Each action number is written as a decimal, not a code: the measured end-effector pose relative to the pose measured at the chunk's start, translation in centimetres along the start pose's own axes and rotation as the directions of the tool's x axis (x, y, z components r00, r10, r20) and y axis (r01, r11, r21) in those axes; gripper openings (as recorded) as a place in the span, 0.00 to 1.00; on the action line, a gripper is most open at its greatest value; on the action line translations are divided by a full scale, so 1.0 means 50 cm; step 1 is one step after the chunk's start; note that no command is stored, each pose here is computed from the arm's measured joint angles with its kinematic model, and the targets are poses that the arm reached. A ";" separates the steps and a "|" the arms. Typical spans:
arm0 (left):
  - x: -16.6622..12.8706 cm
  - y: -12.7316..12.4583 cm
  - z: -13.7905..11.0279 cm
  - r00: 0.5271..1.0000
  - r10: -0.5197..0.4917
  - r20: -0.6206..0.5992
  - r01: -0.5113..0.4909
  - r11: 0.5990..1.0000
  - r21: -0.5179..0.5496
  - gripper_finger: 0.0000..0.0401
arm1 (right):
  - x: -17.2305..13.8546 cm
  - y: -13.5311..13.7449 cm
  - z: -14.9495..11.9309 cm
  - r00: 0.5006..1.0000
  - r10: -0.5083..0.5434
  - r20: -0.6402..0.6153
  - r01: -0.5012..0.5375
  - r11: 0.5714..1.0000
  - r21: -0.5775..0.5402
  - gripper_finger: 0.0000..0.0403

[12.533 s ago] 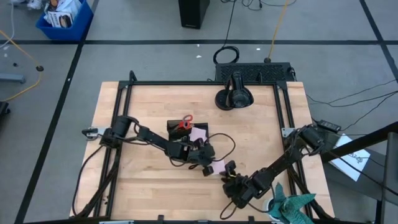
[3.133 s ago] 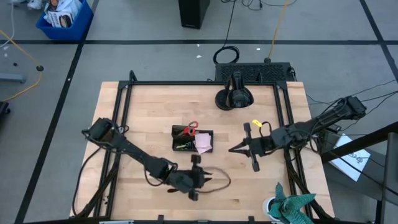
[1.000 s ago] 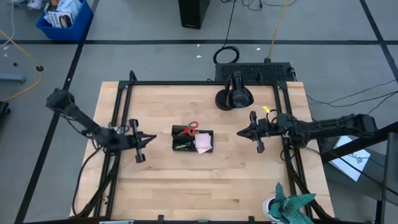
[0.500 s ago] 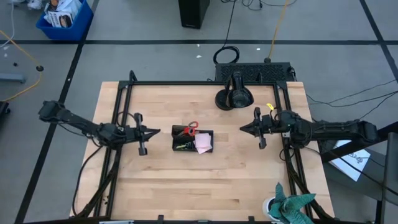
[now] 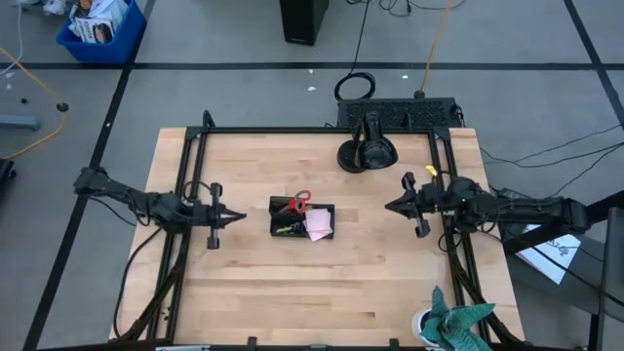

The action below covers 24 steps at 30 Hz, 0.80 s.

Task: Pick and place office supplies into organizer
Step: Return to Home Position

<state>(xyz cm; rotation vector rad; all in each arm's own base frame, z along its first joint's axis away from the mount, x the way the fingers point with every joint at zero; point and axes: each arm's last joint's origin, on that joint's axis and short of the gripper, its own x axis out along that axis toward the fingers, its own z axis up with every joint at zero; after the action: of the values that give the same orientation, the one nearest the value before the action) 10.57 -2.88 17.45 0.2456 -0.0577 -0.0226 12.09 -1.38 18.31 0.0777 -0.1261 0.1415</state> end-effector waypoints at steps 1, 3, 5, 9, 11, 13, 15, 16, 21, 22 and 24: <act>-0.001 -0.001 -0.004 1.000 -0.016 -0.015 0.016 1.000 -0.004 0.00 | 0.000 0.001 -0.003 1.000 0.016 -0.017 -0.016 1.000 0.016 0.00; -0.003 -0.003 -0.009 0.999 -0.037 -0.036 0.036 0.999 -0.011 0.00 | 0.000 0.003 -0.002 1.000 0.027 -0.011 -0.027 0.999 0.032 0.00; -0.005 -0.004 -0.011 0.997 -0.061 -0.045 0.060 0.998 -0.014 0.00 | 0.001 0.006 -0.002 0.999 0.042 -0.009 -0.042 0.999 0.032 0.00; -0.005 -0.006 -0.014 0.995 -0.086 -0.056 0.086 0.996 0.008 0.00 | 0.003 0.012 -0.006 0.998 0.063 -0.028 -0.063 0.998 0.017 0.00; -0.005 -0.007 -0.015 0.993 -0.100 -0.056 0.100 0.995 0.007 0.00 | 0.003 0.012 -0.005 0.998 0.062 -0.025 -0.062 0.998 0.010 0.00; -0.006 -0.009 -0.017 0.990 -0.123 -0.066 0.124 0.992 0.006 0.00 | 0.003 0.012 -0.005 0.998 0.060 -0.023 -0.060 0.998 0.008 0.00; -0.006 -0.009 -0.018 0.989 -0.127 -0.070 0.128 0.992 0.012 0.00 | 0.003 0.012 -0.005 0.998 0.059 -0.022 -0.058 0.998 0.005 0.00; -0.006 -0.009 -0.018 0.990 -0.125 -0.071 0.126 0.992 0.014 0.00 | 0.002 0.012 -0.005 0.998 0.060 -0.020 -0.060 0.998 0.002 0.00; -0.008 0.001 0.012 0.990 -0.120 -0.080 0.118 0.993 -0.027 0.00 | -0.002 0.014 0.002 0.998 0.066 0.007 -0.066 0.998 0.007 0.00; -0.010 0.003 0.021 0.988 -0.122 -0.095 0.119 0.992 -0.038 0.00 | -0.003 0.014 0.003 0.998 0.066 0.011 -0.066 0.998 0.006 0.00; -0.014 0.009 0.035 0.982 -0.123 -0.143 0.116 0.992 -0.053 0.00 | -0.005 0.015 0.004 0.998 0.065 0.014 -0.065 0.998 0.005 0.00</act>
<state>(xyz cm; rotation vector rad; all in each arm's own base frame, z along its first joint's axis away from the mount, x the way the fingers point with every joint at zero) 9.77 -2.84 19.21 0.2059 0.1030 -0.1251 11.73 -0.71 18.52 0.0802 -0.1425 0.2061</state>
